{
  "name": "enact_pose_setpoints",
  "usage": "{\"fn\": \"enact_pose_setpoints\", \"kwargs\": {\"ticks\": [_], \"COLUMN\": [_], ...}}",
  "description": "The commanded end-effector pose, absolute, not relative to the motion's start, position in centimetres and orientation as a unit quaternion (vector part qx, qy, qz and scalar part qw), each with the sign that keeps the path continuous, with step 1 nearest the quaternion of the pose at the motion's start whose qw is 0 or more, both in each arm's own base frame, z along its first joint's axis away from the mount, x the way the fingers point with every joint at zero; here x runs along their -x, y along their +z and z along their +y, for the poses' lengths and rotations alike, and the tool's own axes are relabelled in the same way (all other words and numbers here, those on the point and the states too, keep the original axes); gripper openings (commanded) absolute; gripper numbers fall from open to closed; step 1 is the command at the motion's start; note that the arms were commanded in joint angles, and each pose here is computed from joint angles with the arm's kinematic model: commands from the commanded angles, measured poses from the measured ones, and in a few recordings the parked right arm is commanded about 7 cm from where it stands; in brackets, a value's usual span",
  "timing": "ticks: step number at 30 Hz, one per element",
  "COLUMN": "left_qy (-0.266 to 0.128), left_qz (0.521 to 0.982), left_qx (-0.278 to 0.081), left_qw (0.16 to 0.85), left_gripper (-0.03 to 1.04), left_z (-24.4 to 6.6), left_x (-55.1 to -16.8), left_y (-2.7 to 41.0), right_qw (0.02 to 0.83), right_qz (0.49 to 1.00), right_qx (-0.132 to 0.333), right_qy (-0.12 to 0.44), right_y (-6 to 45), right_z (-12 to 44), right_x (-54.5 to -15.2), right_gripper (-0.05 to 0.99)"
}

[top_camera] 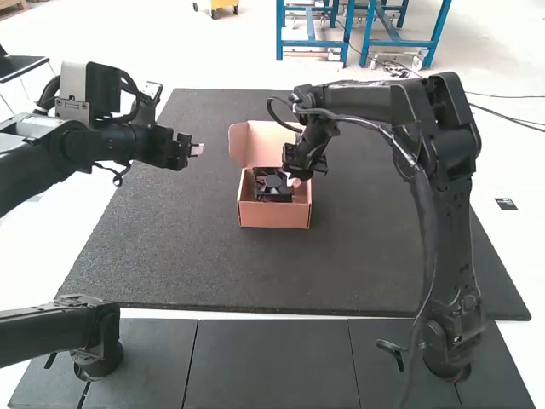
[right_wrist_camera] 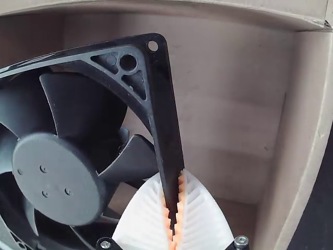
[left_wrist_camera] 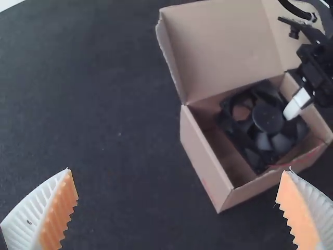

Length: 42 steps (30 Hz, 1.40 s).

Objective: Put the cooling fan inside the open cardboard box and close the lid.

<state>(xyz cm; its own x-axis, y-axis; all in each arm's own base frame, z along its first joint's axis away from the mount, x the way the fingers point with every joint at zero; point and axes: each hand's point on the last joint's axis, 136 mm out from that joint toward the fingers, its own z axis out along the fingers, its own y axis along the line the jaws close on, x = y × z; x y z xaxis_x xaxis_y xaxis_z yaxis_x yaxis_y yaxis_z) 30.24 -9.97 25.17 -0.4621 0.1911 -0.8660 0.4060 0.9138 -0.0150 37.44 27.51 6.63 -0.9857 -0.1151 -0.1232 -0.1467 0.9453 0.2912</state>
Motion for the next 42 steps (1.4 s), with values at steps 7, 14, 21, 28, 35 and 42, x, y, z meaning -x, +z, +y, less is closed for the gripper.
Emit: {"fn": "enact_pose_setpoints", "kwargs": {"ticks": [7,14,21,28,35,42], "left_qy": [-0.112,-0.113,-0.116,-0.116,-0.117,-0.120], "left_qz": [0.837,0.837,0.837,0.836,0.835,0.833], "left_qx": [-0.180,-0.178,-0.177,-0.175,-0.175,-0.170], "left_qw": [0.505,0.504,0.505,0.507,0.509,0.513], "left_gripper": [0.90,0.90,0.90,0.90,0.90,0.90], "left_z": [-10.1,-10.1,-10.2,-10.1,-10.2,-10.3], "left_x": [-29.7,-29.6,-29.6,-29.7,-29.7,-30.2], "left_y": [26.4,26.4,26.5,26.6,26.6,26.8], "right_qw": [0.067,0.071,0.069,0.059,0.058,0.064], "right_qz": [0.985,0.986,0.986,0.986,0.985,0.981], "right_qx": [0.058,0.052,0.059,0.058,0.073,0.112], "right_qy": [0.145,0.141,0.141,0.144,0.146,0.143], "right_y": [6.4,5.8,5.3,4.8,5.0,7.6], "right_z": [26.4,25.8,26.2,26.4,26.5,26.6], "right_x": [-38.9,-39.6,-39.6,-39.2,-39.2,-39.4], "right_gripper": [-0.02,-0.02,-0.02,0.07,0.26,0.50]}}
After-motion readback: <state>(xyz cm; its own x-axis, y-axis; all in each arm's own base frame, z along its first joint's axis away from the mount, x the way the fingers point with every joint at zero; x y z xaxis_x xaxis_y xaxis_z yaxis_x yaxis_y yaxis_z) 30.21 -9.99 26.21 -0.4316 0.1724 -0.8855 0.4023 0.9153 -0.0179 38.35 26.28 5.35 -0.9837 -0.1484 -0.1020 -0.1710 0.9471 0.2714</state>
